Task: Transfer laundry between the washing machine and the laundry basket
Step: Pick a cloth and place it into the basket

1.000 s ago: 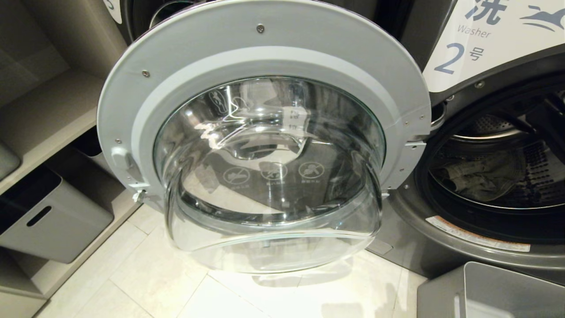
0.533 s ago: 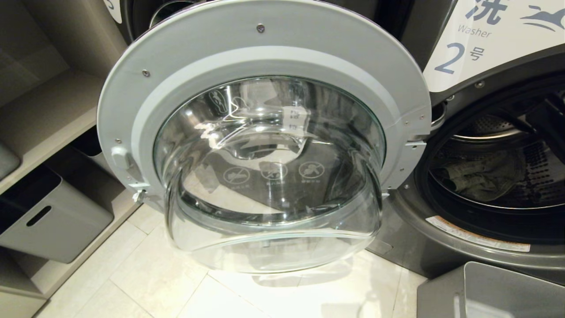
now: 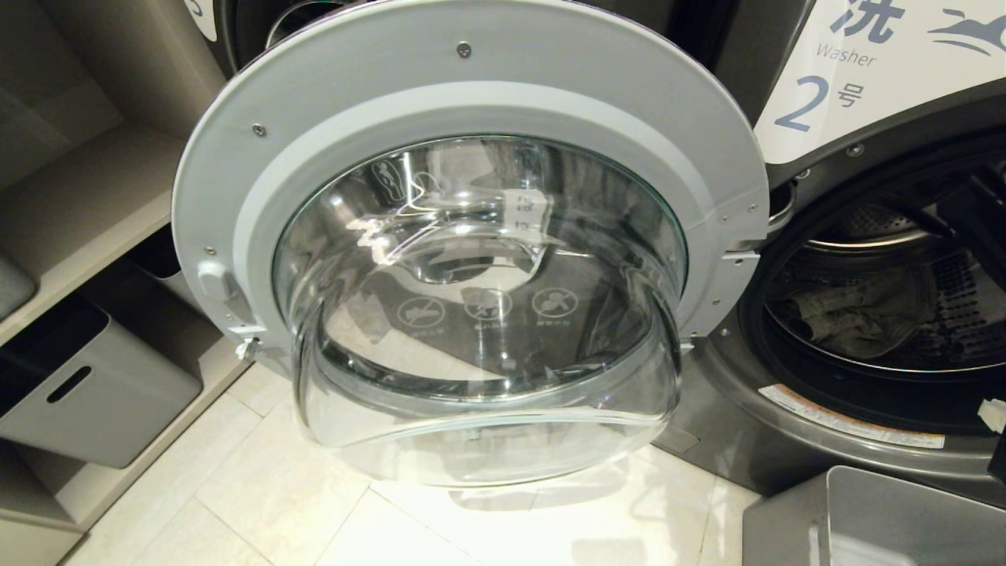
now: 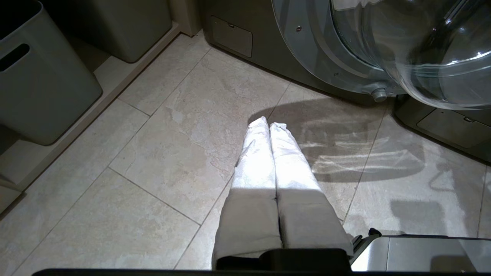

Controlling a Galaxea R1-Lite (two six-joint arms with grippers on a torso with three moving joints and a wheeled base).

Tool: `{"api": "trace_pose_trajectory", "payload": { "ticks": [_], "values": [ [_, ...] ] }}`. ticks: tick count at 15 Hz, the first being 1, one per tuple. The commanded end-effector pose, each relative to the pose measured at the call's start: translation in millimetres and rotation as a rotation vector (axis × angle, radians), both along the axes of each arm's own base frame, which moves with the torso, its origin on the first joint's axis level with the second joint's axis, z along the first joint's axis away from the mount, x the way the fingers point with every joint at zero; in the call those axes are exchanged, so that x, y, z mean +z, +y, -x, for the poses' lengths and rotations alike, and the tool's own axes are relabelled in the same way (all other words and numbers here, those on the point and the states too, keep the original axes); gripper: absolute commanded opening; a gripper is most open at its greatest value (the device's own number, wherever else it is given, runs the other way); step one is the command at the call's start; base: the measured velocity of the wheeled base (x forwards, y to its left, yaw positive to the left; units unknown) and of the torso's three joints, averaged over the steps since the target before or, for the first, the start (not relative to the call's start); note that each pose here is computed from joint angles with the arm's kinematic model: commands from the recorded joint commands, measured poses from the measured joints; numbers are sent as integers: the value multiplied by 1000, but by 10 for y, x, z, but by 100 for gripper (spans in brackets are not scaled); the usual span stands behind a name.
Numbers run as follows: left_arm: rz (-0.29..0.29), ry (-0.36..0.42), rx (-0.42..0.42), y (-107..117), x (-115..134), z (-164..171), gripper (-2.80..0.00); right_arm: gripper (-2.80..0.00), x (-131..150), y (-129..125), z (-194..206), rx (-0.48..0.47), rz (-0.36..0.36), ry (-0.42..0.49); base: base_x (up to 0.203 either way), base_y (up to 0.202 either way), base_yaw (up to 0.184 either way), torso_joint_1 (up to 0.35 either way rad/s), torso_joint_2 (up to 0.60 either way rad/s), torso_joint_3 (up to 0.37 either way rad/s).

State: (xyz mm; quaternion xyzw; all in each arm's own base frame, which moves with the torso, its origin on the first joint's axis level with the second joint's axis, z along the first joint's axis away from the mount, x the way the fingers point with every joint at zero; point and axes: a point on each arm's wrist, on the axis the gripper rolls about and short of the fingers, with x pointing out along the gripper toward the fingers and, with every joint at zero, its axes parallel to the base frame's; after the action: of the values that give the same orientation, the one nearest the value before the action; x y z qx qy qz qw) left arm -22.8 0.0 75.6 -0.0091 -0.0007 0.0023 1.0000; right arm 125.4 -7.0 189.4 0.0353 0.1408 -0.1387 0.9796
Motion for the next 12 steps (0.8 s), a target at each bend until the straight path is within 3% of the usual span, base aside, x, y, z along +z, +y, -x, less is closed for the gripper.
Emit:
{"api": "trace_pose_trajectory", "payload": {
  "ticks": [1,12],
  "values": [
    [0,-2,0,0,0,1,-280,-280,-57,-1,5,-1,0,21,0,0,0,0,0,0],
    [0,-2,0,0,0,1,-280,-280,-217,-96,-37,-77,-2,74,0,0,0,0,0,0]
  ]
}}
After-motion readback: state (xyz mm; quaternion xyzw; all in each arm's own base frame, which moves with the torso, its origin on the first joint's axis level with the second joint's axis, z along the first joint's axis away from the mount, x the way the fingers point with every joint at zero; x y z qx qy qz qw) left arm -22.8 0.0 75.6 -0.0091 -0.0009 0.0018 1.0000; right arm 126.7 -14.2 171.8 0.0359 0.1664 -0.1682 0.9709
